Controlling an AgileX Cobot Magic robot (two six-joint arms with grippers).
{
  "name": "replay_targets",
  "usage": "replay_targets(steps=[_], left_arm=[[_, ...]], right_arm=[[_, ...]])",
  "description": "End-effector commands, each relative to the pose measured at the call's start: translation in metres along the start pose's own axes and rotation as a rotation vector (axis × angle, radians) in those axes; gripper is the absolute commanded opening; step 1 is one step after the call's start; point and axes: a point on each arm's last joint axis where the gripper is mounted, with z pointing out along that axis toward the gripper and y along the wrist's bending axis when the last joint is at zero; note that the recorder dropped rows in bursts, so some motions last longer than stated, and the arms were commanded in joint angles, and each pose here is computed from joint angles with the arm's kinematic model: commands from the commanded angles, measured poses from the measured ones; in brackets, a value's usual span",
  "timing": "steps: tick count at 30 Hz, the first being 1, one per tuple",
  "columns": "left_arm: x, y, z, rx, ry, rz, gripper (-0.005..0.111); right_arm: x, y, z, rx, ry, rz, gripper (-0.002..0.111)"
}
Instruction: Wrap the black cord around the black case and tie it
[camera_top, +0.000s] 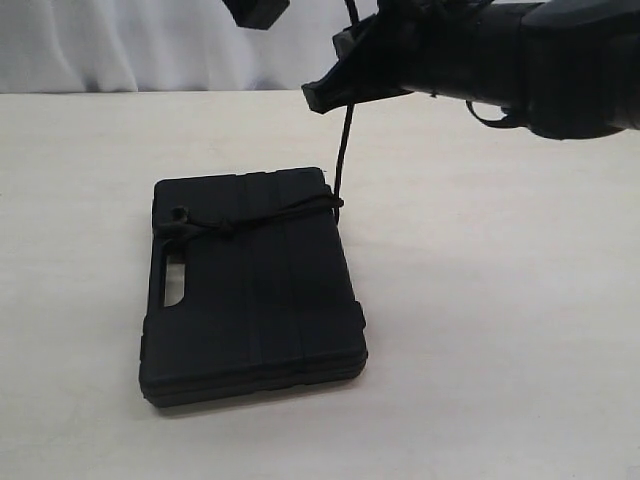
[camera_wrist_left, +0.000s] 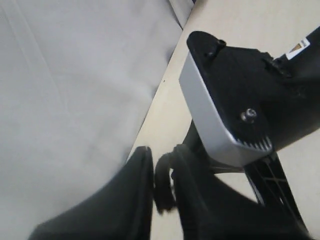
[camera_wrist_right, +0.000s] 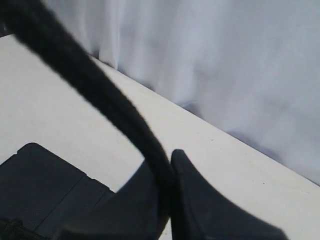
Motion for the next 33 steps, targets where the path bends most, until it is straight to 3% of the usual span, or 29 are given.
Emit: replay_targets(steps=[1, 2, 3, 4, 7, 11, 13, 17, 22, 24, 33], left_arm=[[-0.002, -0.001, -0.004, 0.015, 0.003, 0.029, 0.053], [-0.002, -0.001, -0.005, 0.010, 0.006, 0.041, 0.065], [-0.002, 0.001, -0.005, -0.005, 0.016, 0.067, 0.068], [-0.001, 0.001, -0.005, -0.004, 0.017, 0.068, 0.068], [-0.001, 0.001, -0.005, -0.006, 0.016, 0.063, 0.068], [-0.001, 0.000, -0.005, -0.003, 0.017, 0.018, 0.067], [-0.001, 0.000, -0.005, -0.003, 0.017, 0.018, 0.067], [-0.002, 0.001, -0.005, -0.009, 0.012, 0.018, 0.067], [-0.002, 0.001, -0.005, -0.009, 0.013, 0.018, 0.067], [-0.002, 0.001, -0.005, -0.007, 0.014, 0.018, 0.067], [0.000, 0.001, -0.002, -0.006, 0.017, 0.017, 0.067]], right_arm=[[0.002, -0.003, -0.001, 0.028, 0.006, -0.010, 0.004], [0.007, -0.006, -0.002, 0.062, 0.021, -0.028, 0.004], [0.014, -0.010, -0.002, 0.119, 0.041, -0.034, 0.004], [0.017, -0.014, -0.003, 0.171, 0.051, -0.036, 0.004], [0.030, -0.046, -0.013, 0.485, 0.110, 0.024, 0.004], [0.051, -0.080, -0.023, 0.649, 0.243, 0.181, 0.004], [0.059, -0.085, -0.025, 0.658, 0.274, 0.177, 0.008], [0.078, -0.077, -0.026, 0.620, 0.325, 0.165, 0.026], [0.080, -0.070, -0.022, 0.555, 0.310, 0.200, 0.062], [0.079, -0.071, -0.025, 0.564, 0.307, 0.200, 0.071], [0.056, -0.074, -0.051, 0.586, 0.208, 0.226, 0.072]])
